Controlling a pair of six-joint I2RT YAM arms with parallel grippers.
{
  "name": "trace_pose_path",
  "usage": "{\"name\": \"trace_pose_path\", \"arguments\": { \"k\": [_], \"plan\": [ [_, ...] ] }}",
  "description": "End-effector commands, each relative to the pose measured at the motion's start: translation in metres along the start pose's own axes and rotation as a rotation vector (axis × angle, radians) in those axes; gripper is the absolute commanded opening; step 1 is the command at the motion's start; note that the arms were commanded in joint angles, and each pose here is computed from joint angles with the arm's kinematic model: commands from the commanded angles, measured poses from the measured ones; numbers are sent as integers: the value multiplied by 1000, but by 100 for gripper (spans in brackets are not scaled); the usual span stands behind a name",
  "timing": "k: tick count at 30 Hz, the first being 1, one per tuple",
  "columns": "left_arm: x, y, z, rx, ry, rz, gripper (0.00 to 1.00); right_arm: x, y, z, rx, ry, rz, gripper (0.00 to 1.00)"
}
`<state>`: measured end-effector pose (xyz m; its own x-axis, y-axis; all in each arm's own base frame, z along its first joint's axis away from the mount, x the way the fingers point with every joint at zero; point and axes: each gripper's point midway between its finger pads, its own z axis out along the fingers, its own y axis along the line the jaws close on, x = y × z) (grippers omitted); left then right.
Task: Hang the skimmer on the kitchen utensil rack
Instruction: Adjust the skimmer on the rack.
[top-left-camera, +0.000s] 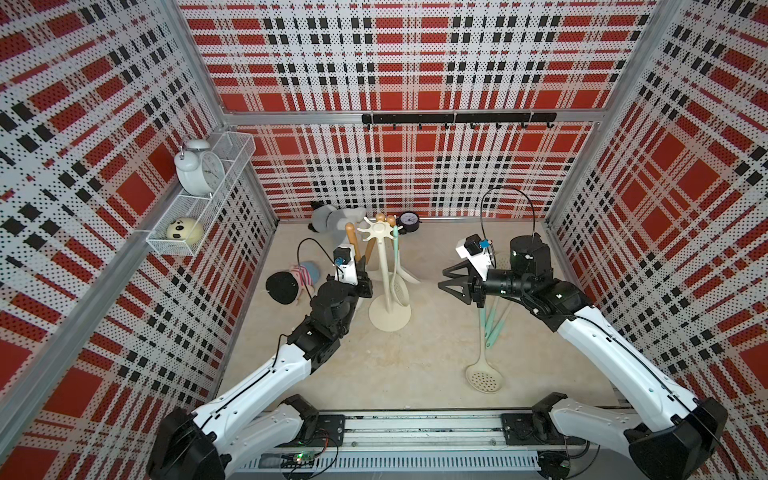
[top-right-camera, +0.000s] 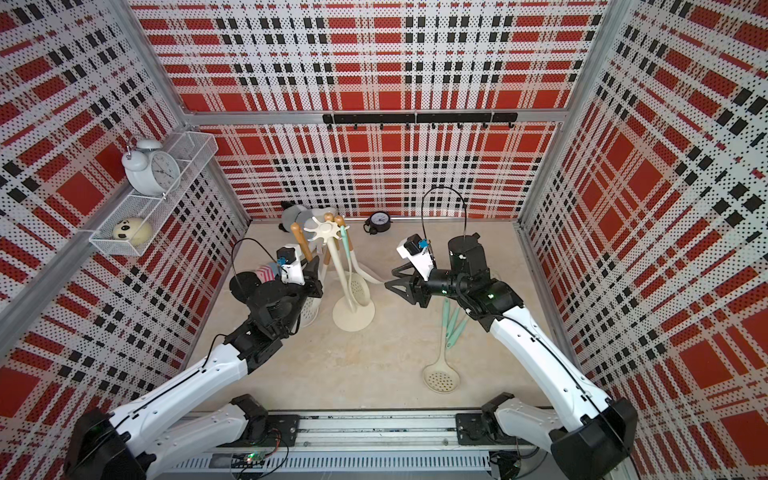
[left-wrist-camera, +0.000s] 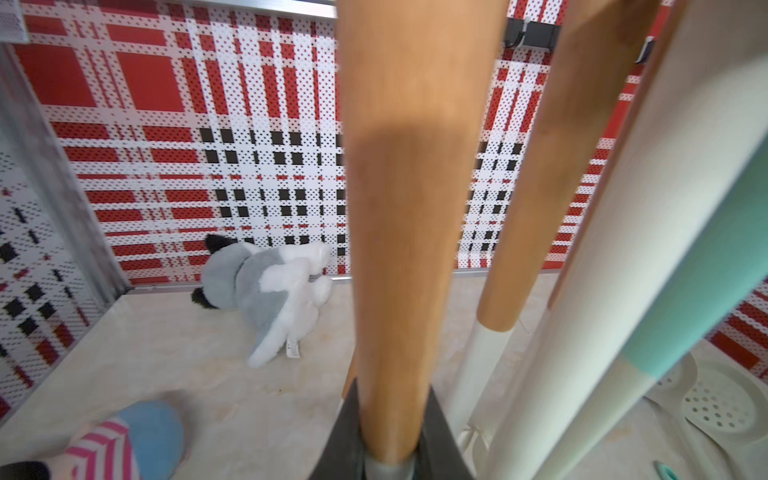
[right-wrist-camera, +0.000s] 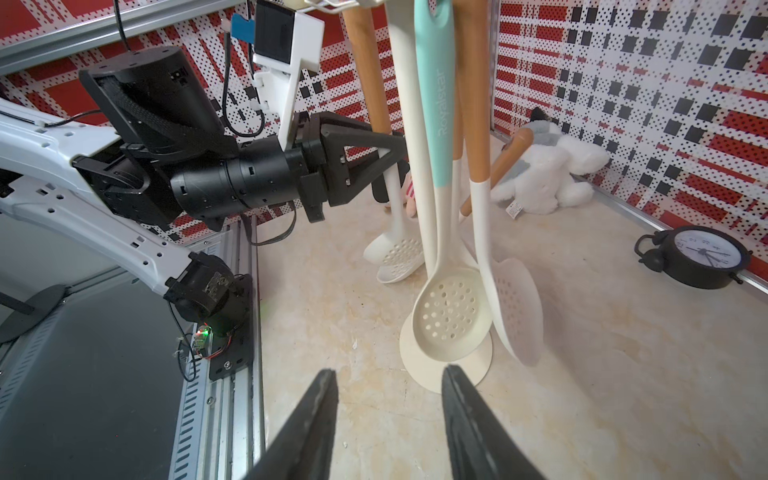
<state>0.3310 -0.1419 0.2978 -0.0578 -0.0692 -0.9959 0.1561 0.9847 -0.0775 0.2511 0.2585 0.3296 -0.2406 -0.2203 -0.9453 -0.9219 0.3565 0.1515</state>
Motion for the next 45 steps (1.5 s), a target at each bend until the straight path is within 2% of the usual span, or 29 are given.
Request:
{"name": "trace_pose_path", "arguments": {
  "k": [1, 6, 11, 18, 24, 34, 45],
  "plan": [
    [-11, 4, -6, -63, -2, 74, 0, -1, 1, -6, 7, -12, -6, 46],
    [-1, -10, -2, -84, 39, 149, 0, 2, 1, -7, 8, -11, -3, 46],
    [-3, -8, -6, -120, 33, 171, 0, 2, 0, -10, 16, -16, -5, 45],
    [-11, 10, -17, -211, 14, 164, 0, 1, 0, -11, 17, -21, -5, 45],
    [-34, 28, -37, -266, -63, 113, 0, 2, -1, -11, 19, -26, 0, 45],
    [-17, 36, -19, -367, 40, 273, 0, 4, 0, -10, 17, -20, -1, 45],
    [-23, 32, -14, -359, 45, 297, 0, 4, 0, -11, 12, -22, -4, 44]
  ]
}}
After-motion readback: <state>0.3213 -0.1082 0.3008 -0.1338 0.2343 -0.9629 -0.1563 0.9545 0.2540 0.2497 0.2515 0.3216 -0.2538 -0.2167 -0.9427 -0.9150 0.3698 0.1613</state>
